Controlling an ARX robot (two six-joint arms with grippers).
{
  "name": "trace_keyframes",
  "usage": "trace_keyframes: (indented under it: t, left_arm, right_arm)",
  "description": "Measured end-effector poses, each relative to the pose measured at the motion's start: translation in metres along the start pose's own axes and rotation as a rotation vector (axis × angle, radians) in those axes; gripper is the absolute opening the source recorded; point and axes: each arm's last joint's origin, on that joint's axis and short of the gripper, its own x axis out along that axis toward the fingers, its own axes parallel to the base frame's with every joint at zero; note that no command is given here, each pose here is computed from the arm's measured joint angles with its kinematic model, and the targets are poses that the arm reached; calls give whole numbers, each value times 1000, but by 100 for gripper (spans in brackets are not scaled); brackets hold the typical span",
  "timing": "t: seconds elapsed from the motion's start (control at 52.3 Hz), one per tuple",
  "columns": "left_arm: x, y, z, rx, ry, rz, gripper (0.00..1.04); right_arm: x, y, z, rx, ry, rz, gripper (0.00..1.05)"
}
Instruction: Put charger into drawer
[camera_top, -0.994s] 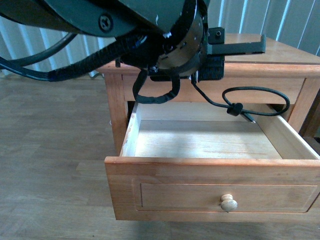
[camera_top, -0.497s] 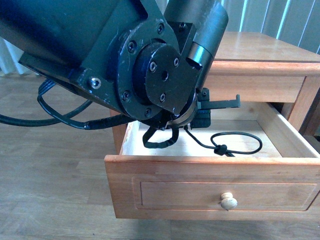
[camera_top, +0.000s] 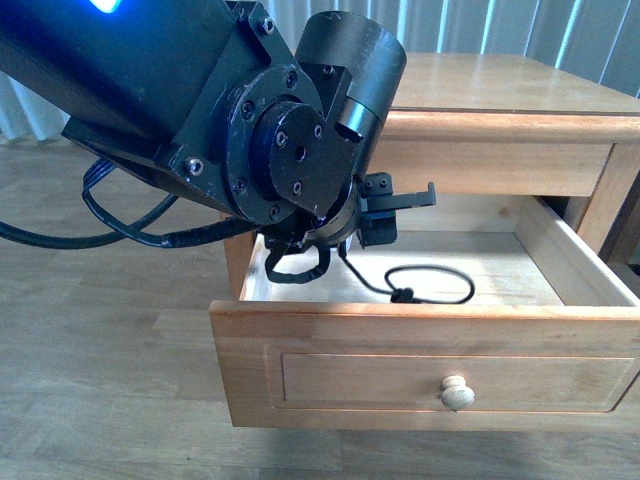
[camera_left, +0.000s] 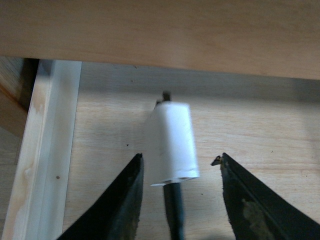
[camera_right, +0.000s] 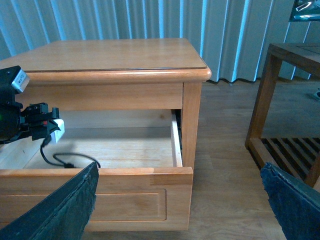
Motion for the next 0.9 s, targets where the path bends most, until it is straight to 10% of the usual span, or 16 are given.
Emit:
trace_keyframes:
  t: [0.268, 0.899]
  left_arm:
    - [-33, 28, 20, -37, -88, 59, 100]
    - [-205, 121, 37, -73, -342, 128, 99]
  right_arm:
    - [0, 0, 0, 0, 0, 0, 97]
    - [0, 0, 0, 0, 0, 0, 97]
